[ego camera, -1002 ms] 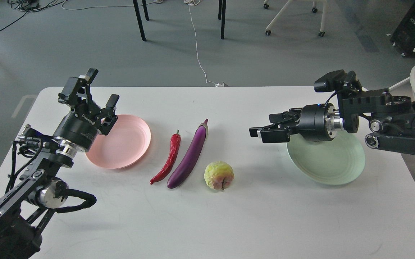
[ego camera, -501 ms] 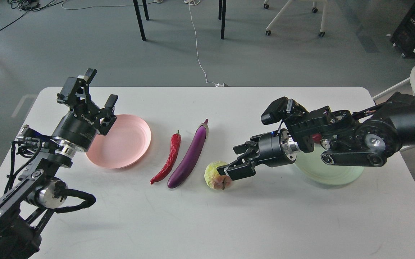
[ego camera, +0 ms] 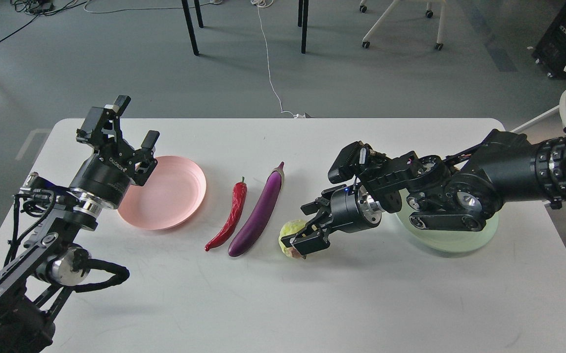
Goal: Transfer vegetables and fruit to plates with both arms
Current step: 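Reach the right gripper to the yellow-green apple and grasp it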
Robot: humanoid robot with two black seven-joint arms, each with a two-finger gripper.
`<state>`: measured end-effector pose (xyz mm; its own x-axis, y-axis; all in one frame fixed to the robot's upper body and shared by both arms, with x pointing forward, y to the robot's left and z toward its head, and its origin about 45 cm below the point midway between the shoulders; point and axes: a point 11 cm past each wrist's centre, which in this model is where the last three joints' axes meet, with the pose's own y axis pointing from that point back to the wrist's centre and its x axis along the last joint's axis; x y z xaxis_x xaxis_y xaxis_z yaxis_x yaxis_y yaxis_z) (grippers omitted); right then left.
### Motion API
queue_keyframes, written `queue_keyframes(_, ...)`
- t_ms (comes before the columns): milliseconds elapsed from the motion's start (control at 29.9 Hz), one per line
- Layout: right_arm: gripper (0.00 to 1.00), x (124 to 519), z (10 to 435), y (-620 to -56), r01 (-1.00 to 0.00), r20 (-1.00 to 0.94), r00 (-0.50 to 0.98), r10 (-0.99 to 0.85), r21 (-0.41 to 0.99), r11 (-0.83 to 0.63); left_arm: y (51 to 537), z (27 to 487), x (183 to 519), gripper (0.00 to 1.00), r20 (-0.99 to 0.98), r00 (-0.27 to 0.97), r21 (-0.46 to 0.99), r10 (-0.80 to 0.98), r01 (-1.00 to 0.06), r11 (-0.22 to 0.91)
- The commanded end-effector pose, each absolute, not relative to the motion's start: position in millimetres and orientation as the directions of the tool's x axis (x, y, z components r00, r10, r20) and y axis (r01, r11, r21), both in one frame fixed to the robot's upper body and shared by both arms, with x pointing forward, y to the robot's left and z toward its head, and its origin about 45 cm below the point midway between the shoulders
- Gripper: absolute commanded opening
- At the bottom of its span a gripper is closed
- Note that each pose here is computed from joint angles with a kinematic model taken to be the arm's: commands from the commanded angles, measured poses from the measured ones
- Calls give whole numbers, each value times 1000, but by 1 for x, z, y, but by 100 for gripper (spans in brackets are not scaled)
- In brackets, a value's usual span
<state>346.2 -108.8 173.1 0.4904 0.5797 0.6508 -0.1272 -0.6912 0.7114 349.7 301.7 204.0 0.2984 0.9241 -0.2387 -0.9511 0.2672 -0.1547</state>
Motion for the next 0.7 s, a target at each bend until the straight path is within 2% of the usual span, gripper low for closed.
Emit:
queue_keyframes(0, 96, 346, 167, -109, -130, 647, 491, 583, 716, -686, 302, 204, 350, 99, -240, 298, -154, 924, -951, 267)
queue_keyframes(167, 94, 343, 158, -111, -130, 646, 480, 593, 721, -680, 303, 202, 348, 99, -238, 296, -150, 925, -952, 266)
queue_keyframes(401, 86, 342, 156, -114, -128, 640, 484, 597, 727, -675, 303, 202, 348, 99, -237, 295, -147, 926, -953, 266)
queue_keyframes(501, 69, 342, 154, -117, -128, 633, 483, 605, 734, -667, 303, 202, 348, 99, -237, 296, -149, 925, -952, 266)
queue_keyframes(601, 40, 342, 155, -117, -132, 641, 480, 600, 728, -673, 302, 203, 348, 99, -239, 297, -149, 925, -952, 267)
queue_keyframes(668, 37, 344, 157, -115, -146, 664, 464, 586, 710, -689, 303, 202, 348, 99, -238, 296, -148, 925, -952, 267)
